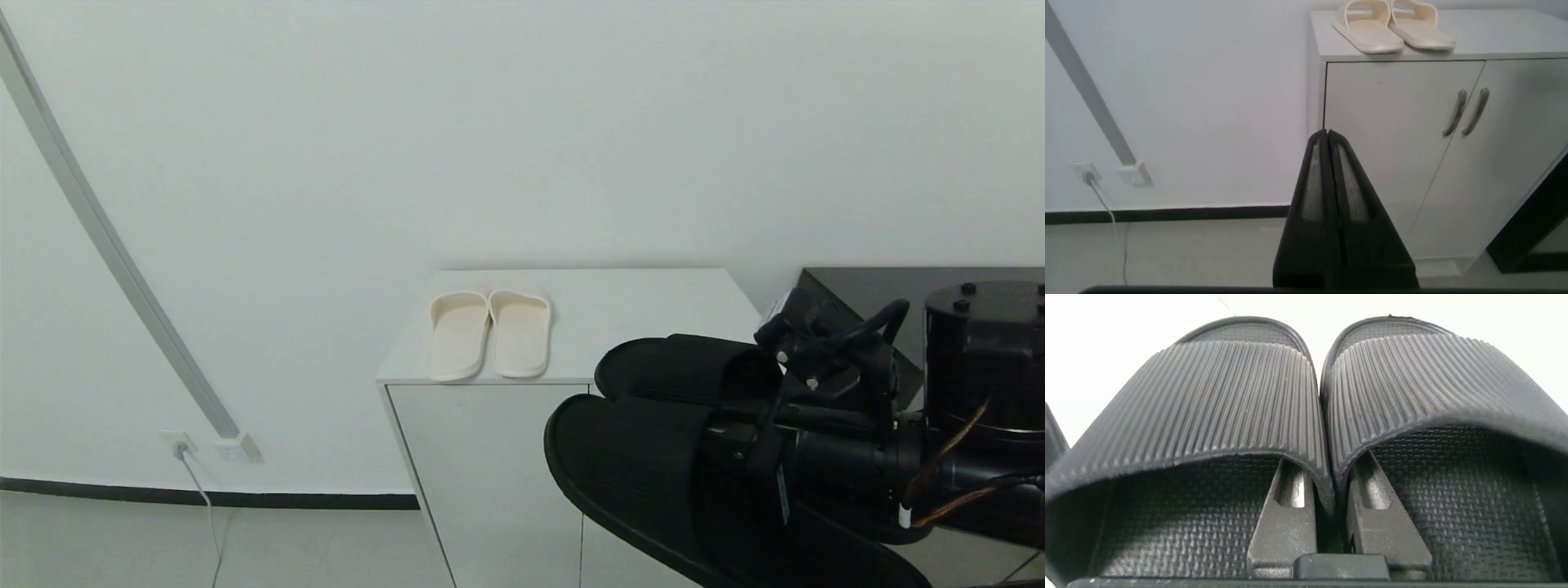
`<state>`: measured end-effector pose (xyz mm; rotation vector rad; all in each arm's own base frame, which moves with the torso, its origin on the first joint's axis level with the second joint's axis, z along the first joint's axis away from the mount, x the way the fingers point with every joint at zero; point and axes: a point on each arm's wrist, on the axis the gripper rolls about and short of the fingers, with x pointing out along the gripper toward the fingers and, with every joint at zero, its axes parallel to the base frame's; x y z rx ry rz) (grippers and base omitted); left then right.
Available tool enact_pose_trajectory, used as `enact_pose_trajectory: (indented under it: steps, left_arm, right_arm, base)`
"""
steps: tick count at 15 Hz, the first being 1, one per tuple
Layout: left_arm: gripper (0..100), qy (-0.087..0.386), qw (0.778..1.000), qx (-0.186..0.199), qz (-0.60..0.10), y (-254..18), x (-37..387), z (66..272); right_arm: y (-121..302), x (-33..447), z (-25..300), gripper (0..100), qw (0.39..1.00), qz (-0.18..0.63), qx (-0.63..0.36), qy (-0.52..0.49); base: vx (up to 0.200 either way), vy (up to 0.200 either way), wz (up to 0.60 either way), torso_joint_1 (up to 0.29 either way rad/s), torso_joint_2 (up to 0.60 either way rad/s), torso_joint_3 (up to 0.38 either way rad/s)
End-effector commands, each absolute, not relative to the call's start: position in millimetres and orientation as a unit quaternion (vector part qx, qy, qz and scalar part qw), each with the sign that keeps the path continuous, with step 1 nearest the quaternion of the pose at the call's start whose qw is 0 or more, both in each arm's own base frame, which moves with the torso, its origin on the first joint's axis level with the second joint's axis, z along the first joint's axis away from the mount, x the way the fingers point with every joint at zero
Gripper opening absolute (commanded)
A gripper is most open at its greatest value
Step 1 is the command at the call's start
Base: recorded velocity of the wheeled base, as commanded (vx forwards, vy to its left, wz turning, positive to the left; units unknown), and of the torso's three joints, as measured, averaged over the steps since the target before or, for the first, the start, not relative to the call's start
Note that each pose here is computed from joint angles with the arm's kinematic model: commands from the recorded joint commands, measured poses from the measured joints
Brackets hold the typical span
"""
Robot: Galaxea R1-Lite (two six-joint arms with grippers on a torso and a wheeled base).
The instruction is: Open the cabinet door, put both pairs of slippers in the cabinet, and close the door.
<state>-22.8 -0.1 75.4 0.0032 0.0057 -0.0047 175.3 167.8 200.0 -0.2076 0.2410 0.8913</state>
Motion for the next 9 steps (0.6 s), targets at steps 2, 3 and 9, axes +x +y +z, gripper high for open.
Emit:
enact_pose_trajectory:
  steps: [2,3,9]
  left_arm:
    - [0,0.003,1.0,0.002,-0.002,-0.1,-22.8,75.3]
    - [0,0.003,1.0,0.002,-0.002,-0.1,-22.8,75.3]
    - [0,0.002,1.0,0.002,-0.001,0.0,-22.8,75.5]
  right_arm:
    - [169.1,176.1,192.6,0,0.887,0.43,-0.106,0.131]
    - [169.4,176.5,192.7,0,0.887,0.43,-0.106,0.131]
    - [169.5,176.6,190.8,0,0.886,0.43,-0.107,0.134]
  base:
    - [0.0,0.0,0.0,0.0,0.0,0.0]
    - [0.0,0.0,0.0,0.0,0.0,0.0]
    - [0.0,0.0,0.0,0.0,0.0,0.0]
